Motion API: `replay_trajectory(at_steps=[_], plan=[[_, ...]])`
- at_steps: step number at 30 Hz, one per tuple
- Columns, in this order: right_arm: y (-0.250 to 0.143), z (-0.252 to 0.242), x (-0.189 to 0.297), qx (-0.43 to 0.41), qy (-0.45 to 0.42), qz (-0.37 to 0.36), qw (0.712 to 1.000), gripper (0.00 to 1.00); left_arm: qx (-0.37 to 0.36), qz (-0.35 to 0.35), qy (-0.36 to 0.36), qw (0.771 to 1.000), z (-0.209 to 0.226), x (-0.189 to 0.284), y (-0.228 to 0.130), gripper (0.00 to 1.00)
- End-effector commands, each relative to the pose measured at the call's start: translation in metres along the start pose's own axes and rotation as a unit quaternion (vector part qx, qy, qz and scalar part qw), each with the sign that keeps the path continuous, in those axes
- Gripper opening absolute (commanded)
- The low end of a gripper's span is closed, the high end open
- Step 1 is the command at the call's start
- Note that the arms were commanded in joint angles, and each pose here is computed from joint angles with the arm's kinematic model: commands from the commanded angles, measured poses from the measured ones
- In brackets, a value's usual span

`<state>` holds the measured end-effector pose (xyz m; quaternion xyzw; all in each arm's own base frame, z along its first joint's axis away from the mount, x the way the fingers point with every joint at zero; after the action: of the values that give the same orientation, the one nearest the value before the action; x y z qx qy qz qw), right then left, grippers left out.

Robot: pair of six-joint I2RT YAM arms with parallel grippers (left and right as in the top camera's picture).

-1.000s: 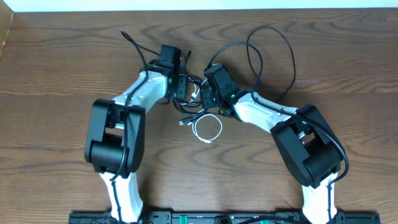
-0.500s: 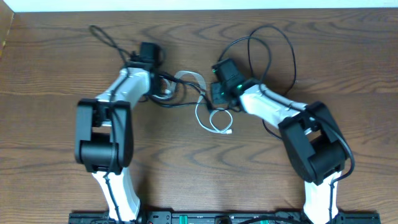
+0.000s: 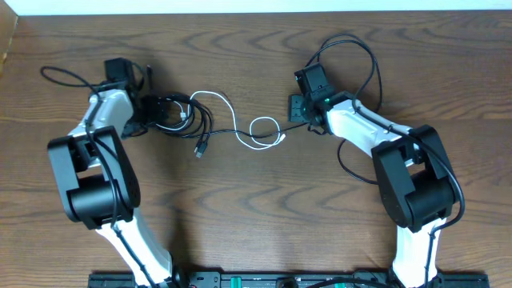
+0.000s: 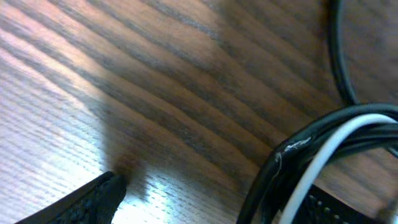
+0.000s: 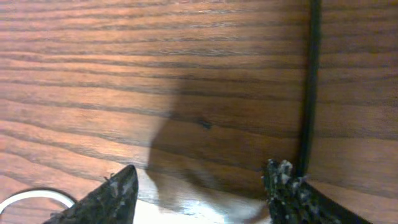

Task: Untangle cables

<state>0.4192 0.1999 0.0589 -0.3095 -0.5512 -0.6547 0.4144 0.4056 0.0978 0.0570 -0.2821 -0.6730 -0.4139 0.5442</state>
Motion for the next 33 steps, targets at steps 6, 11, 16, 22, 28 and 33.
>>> replay_trajectory(at_steps=[6, 11, 16, 22, 28, 33], plan=[[-0.013, 0.043, -0.011, 0.084, 0.165, 0.045, 0.982, 0.64, -0.116, 0.081, -0.181, 0.973, -0.075, -0.017, -0.046, 0.81], [-0.009, 0.057, -0.005, 0.113, 0.201, 0.041, 0.972, 0.65, -0.184, 0.083, -0.197, 0.959, -0.111, -0.014, -0.065, 0.81], [-0.013, 0.055, -0.006, 0.13, 0.195, 0.047, 0.971, 0.66, -0.245, 0.082, -0.207, 0.943, -0.139, -0.008, -0.082, 0.77], [-0.002, 0.062, 0.015, 0.126, 0.257, 0.043, 0.957, 0.63, -0.259, 0.076, -0.211, 0.939, -0.149, 0.026, -0.074, 0.76], [0.011, 0.068, 0.031, 0.134, 0.272, 0.011, 0.953, 0.62, -0.26, 0.041, -0.177, 0.948, -0.141, 0.044, -0.063, 0.6], [0.006, 0.079, 0.033, 0.21, 0.278, -0.007, 0.937, 0.59, -0.261, 0.029, -0.114, 0.958, -0.128, 0.029, -0.057, 0.49]])
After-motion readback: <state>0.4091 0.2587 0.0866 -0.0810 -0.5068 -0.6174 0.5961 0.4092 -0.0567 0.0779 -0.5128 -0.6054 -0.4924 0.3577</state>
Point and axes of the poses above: each gripper's point midway between its finger pads, its own x axis back along the fingers, its own z axis along the line the jaws close on, y = z × x, the point moved 6 cm from there along x, back along the fingers, and after that the axes turned 1 degree about x, right-handed, at the moved point
